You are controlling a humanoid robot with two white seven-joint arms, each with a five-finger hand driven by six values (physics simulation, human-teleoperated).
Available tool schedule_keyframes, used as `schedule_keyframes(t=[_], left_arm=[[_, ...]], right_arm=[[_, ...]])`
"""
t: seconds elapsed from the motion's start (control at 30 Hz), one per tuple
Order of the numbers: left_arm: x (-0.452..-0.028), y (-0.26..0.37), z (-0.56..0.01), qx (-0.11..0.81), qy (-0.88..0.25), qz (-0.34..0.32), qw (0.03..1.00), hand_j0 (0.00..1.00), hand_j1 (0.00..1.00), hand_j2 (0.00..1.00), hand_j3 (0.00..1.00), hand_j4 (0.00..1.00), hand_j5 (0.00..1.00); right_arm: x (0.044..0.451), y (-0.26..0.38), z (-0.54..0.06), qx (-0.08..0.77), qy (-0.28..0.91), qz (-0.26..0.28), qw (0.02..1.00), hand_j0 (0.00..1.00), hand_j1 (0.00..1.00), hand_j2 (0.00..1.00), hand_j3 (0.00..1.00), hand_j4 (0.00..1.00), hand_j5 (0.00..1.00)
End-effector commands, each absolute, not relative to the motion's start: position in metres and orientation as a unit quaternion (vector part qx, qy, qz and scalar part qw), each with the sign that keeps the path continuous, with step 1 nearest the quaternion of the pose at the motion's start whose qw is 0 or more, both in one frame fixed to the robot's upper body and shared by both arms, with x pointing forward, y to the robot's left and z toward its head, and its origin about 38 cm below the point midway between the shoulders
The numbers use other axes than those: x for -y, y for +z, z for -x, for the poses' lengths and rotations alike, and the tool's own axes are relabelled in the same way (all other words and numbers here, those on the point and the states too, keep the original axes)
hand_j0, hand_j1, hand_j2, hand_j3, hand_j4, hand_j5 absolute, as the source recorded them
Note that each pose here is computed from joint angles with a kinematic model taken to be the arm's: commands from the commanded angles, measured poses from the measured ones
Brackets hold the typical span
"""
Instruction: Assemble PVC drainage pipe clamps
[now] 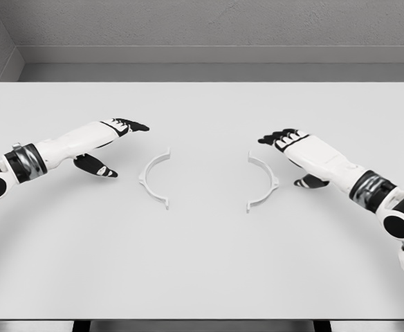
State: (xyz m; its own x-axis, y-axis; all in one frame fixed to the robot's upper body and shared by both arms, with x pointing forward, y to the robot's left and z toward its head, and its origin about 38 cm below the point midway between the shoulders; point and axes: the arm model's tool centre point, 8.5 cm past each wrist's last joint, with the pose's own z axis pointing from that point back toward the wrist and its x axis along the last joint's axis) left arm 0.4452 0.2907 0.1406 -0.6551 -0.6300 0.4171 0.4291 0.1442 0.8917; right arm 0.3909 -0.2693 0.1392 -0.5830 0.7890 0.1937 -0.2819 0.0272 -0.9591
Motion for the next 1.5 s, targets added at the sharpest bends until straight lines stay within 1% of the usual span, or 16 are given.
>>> schedule_keyframes(t=[0.0, 0.37, 0.43, 0.67, 0.93, 1.47], left_arm=[[-0.287, 0.140, -0.446, 0.641, -0.645, -0.075, 0.408, 1.00, 1.00, 1.00, 1.00, 1.00, 1.00], [-0.260, 0.133, -0.447, 0.653, -0.640, -0.056, 0.402, 1.00, 1.00, 1.00, 1.00, 1.00, 1.00], [-0.260, 0.131, -0.448, 0.645, -0.649, -0.065, 0.398, 1.00, 1.00, 1.00, 1.00, 1.00, 1.00], [-0.258, 0.128, -0.448, 0.644, -0.649, -0.063, 0.401, 1.00, 1.00, 1.00, 1.00, 1.00, 1.00], [-0.248, 0.125, -0.449, 0.650, -0.645, -0.054, 0.399, 1.00, 1.00, 1.00, 1.00, 1.00, 1.00], [-0.224, 0.121, -0.447, 0.659, -0.643, -0.040, 0.389, 1.00, 1.00, 1.00, 1.00, 1.00, 1.00]], right_arm=[[0.266, 0.138, -0.390, 0.593, 0.664, 0.210, 0.404, 1.00, 1.00, 1.00, 1.00, 1.00, 1.00], [0.257, 0.135, -0.394, 0.592, 0.663, 0.205, 0.409, 1.00, 1.00, 1.00, 1.00, 1.00, 1.00], [0.256, 0.135, -0.395, 0.590, 0.665, 0.208, 0.407, 1.00, 1.00, 1.00, 1.00, 1.00, 1.00], [0.250, 0.134, -0.395, 0.593, 0.665, 0.203, 0.406, 1.00, 1.00, 1.00, 1.00, 1.00, 1.00], [0.238, 0.133, -0.396, 0.597, 0.665, 0.196, 0.404, 1.00, 1.00, 1.00, 1.00, 1.00, 1.00], [0.227, 0.134, -0.400, 0.593, 0.669, 0.195, 0.403, 1.00, 1.00, 1.00, 1.00, 1.00, 1.00]])
